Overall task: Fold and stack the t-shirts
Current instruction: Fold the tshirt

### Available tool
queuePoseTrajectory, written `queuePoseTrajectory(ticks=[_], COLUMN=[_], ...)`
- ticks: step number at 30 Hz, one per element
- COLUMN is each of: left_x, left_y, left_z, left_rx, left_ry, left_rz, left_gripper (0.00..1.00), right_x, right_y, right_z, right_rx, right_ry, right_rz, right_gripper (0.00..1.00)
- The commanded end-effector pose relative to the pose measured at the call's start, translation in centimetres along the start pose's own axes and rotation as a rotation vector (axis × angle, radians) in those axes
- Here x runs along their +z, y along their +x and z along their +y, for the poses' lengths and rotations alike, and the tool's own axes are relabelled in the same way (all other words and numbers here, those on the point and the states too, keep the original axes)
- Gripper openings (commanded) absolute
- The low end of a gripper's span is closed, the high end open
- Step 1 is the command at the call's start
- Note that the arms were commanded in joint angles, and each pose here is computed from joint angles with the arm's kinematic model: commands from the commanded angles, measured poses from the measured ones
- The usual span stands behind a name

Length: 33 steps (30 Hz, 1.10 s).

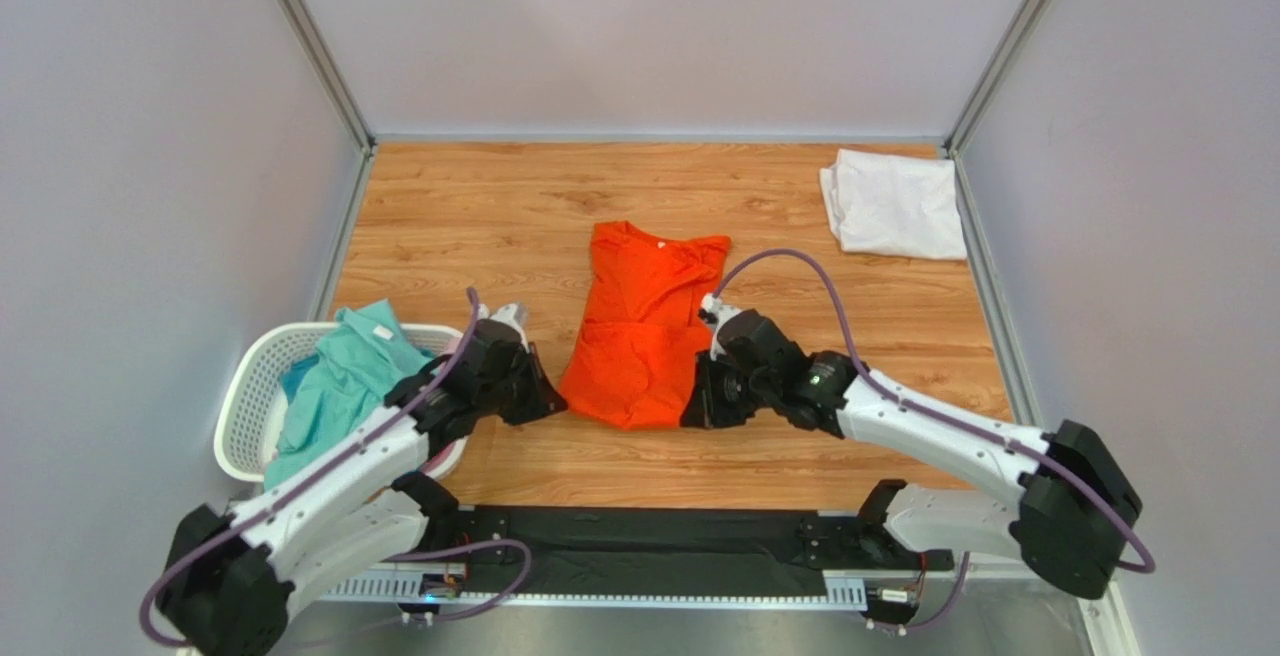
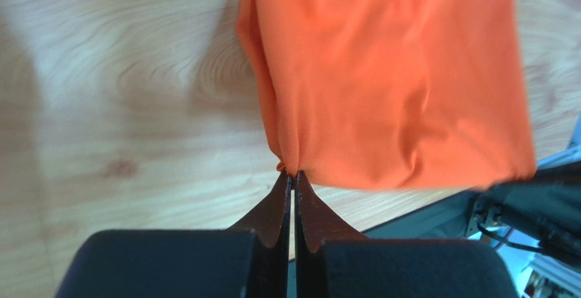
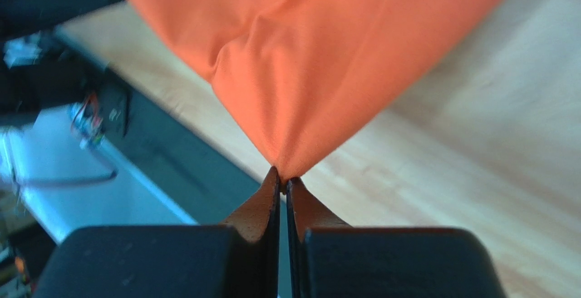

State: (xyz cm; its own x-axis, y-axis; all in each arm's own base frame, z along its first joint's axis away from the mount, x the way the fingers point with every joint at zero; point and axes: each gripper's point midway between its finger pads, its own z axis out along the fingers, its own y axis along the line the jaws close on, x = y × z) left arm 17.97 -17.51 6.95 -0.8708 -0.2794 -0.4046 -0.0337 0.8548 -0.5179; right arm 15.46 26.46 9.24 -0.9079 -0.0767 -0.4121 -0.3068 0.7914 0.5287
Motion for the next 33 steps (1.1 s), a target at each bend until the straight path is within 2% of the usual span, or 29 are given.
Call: queuePoseTrajectory(ticks=[1,5,10,16,20,24,33], left_x=[-3.5,-7.4,-12.4,-13.4,-14.6,-16.0,-15.0], left_y=[1.7,1.3,0.5,0.2,-1.6,-3.3,-5.2], left_z=[2.8,1.6,-0.3,-0.6,-0.8,-1.4,-2.2], left_rx=[-0.078,-0.073,-0.026,-0.015,-0.023,-0.022,-0.012], left_ry=[-0.082,0.048,0.203,0.185,0.166,0.162,0.096], left_rz=[-0.035,-0.138,-0.247,-0.238,-0.310,-0.381,-0.378], left_gripper=[0.00,0.00,0.00,0.00,0.00,0.00,0.00], right_x=[-1.9,-4.1,-6.7,-8.6,-9.9,-10.5,-10.6], right_y=[4.2,6.8,8.8,8.9,7.8,6.4,4.2], right_z=[1.1,3.3,6.8,9.2,10.5,10.4,9.4], right_rx=[0.023,0.019,-0.026,-0.056,-0.073,-0.074,-0.052], right_ry=[-0.008,-0.078,-0.254,-0.353,-0.395,-0.371,-0.348], right_rz=[0.089,0.130,0.188,0.206,0.161,0.093,0.033], right_gripper=[0.01,0.01,0.00,0.00,0.00,0.00,0.00])
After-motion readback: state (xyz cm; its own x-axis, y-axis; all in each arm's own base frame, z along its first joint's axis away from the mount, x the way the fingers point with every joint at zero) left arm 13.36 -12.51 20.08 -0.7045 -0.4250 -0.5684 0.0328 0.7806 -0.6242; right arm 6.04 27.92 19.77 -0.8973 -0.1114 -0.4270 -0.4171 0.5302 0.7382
